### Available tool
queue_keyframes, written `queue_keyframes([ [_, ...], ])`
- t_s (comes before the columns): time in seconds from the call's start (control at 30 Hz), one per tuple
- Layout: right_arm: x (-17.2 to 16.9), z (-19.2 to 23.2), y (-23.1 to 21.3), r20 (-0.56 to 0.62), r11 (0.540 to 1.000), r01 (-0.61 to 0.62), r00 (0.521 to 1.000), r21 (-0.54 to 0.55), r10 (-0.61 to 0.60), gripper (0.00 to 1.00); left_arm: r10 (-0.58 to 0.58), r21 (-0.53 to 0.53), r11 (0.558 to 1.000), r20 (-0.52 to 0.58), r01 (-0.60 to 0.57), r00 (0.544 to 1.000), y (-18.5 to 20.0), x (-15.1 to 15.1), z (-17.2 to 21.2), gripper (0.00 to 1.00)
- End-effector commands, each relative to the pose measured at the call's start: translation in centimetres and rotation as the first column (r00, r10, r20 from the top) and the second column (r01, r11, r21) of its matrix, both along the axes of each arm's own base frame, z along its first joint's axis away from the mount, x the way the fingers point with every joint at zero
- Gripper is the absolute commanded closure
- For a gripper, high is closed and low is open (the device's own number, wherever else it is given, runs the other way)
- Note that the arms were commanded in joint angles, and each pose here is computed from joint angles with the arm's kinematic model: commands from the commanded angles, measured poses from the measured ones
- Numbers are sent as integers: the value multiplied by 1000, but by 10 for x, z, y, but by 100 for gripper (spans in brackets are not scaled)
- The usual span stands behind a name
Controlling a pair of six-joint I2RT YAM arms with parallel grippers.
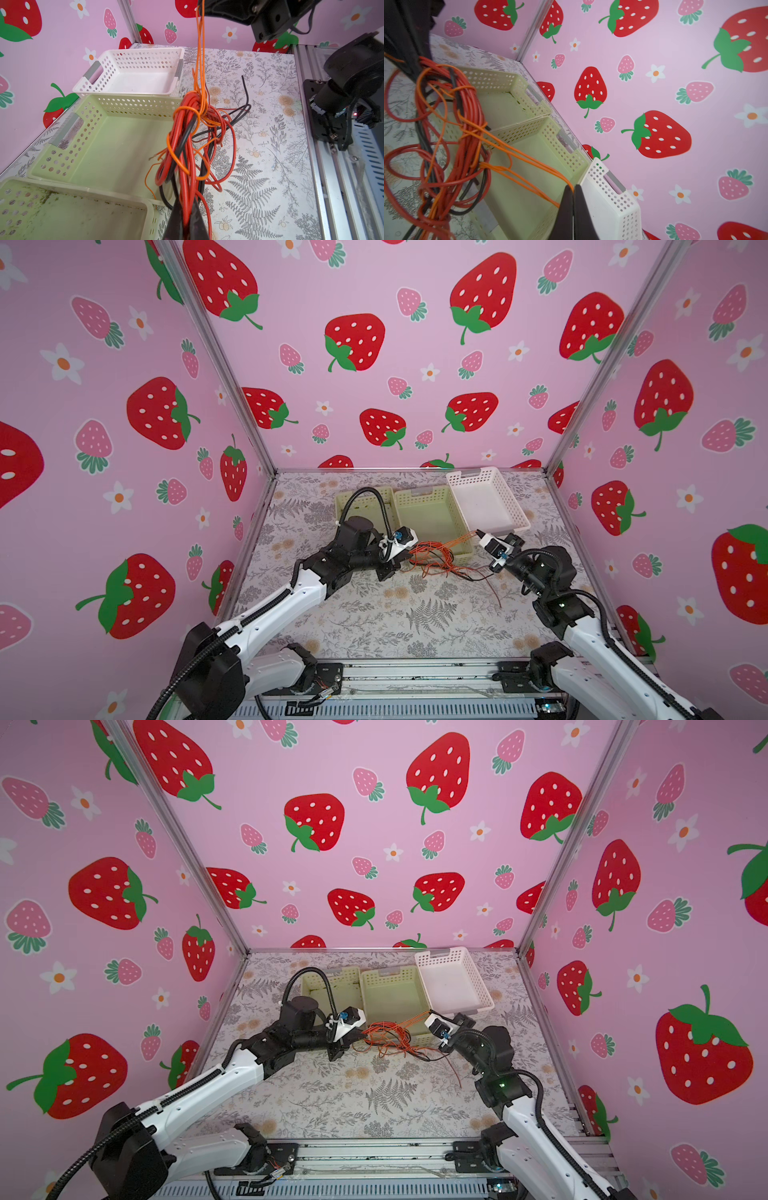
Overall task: Untangle the cables
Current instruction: 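Grasp wires with the right gripper and pull them away from the left gripper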
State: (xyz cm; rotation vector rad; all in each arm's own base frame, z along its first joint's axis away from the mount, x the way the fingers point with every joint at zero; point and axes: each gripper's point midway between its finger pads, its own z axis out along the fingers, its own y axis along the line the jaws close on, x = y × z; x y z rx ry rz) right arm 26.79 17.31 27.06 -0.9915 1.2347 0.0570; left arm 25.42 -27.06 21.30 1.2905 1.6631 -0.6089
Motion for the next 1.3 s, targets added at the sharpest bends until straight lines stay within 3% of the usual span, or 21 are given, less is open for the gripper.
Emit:
queue_keyframes([
  [0.0,19,45,-47,62,960,230,968,160,-242,100,60,64,996,-52,-57,997,19,-4,-20,100],
  [0.17,27,46,-70,36,922,343,934,180,-355,100,88,64,994,-46,-85,995,25,-4,-19,100],
  [0.37,36,43,-109,-12,839,514,854,180,-520,100,140,58,989,-15,-139,990,38,1,-12,100],
  [0.63,44,35,-146,-38,748,658,752,83,-658,100,205,6,979,-14,-205,979,59,1,-1,100],
  [0.67,44,35,-145,-29,754,654,756,64,-654,100,200,0,980,-17,-200,980,59,-1,0,100],
  [0.7,44,35,-136,-12,790,613,790,29,-613,100,186,-13,982,-21,-186,982,57,-3,1,100],
  [0.73,40,34,-116,14,856,516,857,-22,-516,100,166,-30,985,-27,-167,986,54,-5,4,100],
  [0.77,30,27,-85,31,936,340,940,-93,-338,100,146,-50,988,-32,-147,989,50,-7,8,100],
  [0.8,13,20,-54,37,978,143,990,-149,-139,100,119,-69,990,-33,-121,992,44,-9,12,100],
  [0.83,-5,16,-31,27,987,-23,999,-156,28,100,88,-77,993,-26,-90,996,37,-12,15,100],
  [0.9,-31,14,-4,7,965,-231,972,-121,234,99,38,-76,996,-5,-39,999,24,-17,20,100],
  [1.0,-37,2,5,-35,959,-265,964,-102,263,69,-1,-80,997,-7,1,1000,10,-20,24,100],
  [1.07,-37,-7,7,-62,959,-258,966,-120,252,59,-6,-94,996,-3,6,1000,6,-19,26,100],
  [1.27,-57,-24,36,-147,913,-387,918,-127,369,49,5,-116,993,10,-4,1000,2,-17,32,100],
])
